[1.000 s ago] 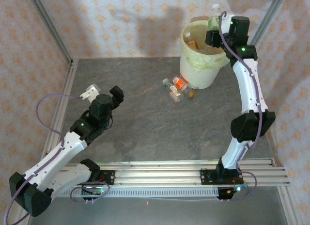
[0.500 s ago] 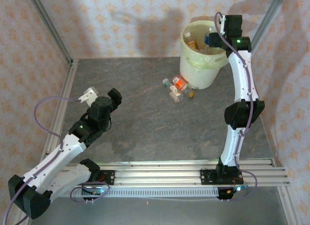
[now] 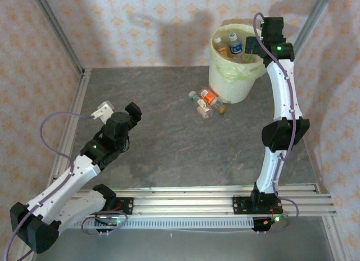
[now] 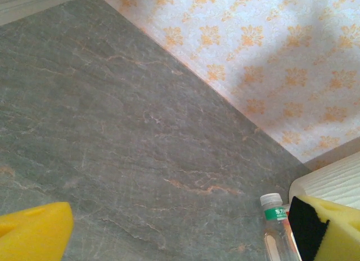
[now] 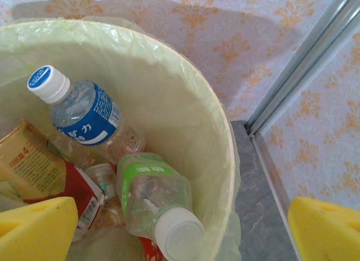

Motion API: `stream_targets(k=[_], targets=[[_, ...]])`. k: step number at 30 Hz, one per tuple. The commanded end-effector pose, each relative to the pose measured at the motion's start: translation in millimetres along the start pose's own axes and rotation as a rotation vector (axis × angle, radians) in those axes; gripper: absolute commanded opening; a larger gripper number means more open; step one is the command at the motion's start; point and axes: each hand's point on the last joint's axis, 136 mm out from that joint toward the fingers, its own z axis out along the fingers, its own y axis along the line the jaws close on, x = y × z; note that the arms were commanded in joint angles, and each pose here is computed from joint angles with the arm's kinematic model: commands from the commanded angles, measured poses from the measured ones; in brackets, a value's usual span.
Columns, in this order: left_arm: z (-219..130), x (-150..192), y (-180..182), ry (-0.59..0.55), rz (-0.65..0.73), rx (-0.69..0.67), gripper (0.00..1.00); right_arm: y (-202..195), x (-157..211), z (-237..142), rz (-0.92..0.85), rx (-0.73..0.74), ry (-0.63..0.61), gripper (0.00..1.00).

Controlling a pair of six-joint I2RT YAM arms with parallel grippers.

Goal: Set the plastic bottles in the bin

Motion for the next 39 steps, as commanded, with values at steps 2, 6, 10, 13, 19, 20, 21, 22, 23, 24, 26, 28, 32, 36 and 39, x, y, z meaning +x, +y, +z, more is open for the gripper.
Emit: stream_targets(k=[2,6,10,13,19,20,21,22,23,24,26,28,32,36,39], targets=[[5.9,4.2,3.4,0.002,0.029,-0.018,1.0,-4.1,-18.2,-45.2,0.091,-0.061,-0.111,0.99],[12.4,11.1,-0.5,0.027,0.042,-0.014,1.0,-1.5,-18.0,-73.6,0.129,-0.124,-0.191,0.99],[19.5,17.9,-7.1,0.05,0.045,-0.006,1.0,10.4,-4.4,-99.1,0.174,-0.238,-0.224,0.99],[25.0,21.7,-13.0,0.066,0.045,0.004,1.0,28.4,12.2,-112.8,0.202,-0.362,-0.229,0.99],[32.2,31.1,-19.5,0.105,0.046,0.008,1.0,86.6,63.6,-129.4,0.163,-0.624,-0.154,0.99],[33.2,32.7,-18.6,0.108,0.043,0.004,1.0,95.8,76.7,-128.9,0.112,-0.637,-0.134,0.99],[33.9,33.3,-18.0,0.108,0.039,0.001,1.0,103.7,89.4,-126.9,0.064,-0.641,-0.114,0.99],[34.0,33.7,-18.0,0.109,0.036,0.001,1.0,110.3,100.0,-124.8,0.024,-0.644,-0.093,0.99],[34.4,34.2,-17.2,0.11,0.035,-0.001,1.0,119.1,112.0,-122.9,-0.022,-0.656,-0.064,0.99],[34.3,34.1,-18.1,0.11,0.035,0.001,1.0,127.6,123.1,-120.7,-0.068,-0.668,-0.033,0.99],[34.0,33.8,-17.4,0.109,0.038,-0.002,1.0,144.2,142.0,-118.1,-0.139,-0.697,0.027,0.99],[34.0,33.5,-16.9,0.107,0.036,-0.005,1.0,161.9,160.1,-115.0,-0.215,-0.724,0.077,0.99],[35.1,35.1,-16.4,0.11,0.03,-0.007,1.0,183.9,180.9,-97.2,-0.295,-0.672,0.109,0.99],[36.1,36.8,-16.2,0.117,0.04,-0.012,1.0,199.7,198.0,-78.0,-0.277,-0.657,0.169,0.99],[35.8,35.6,-14.9,0.115,0.048,-0.02,1.0,207.4,221.4,-65.6,-0.281,-0.639,0.254,0.99]])
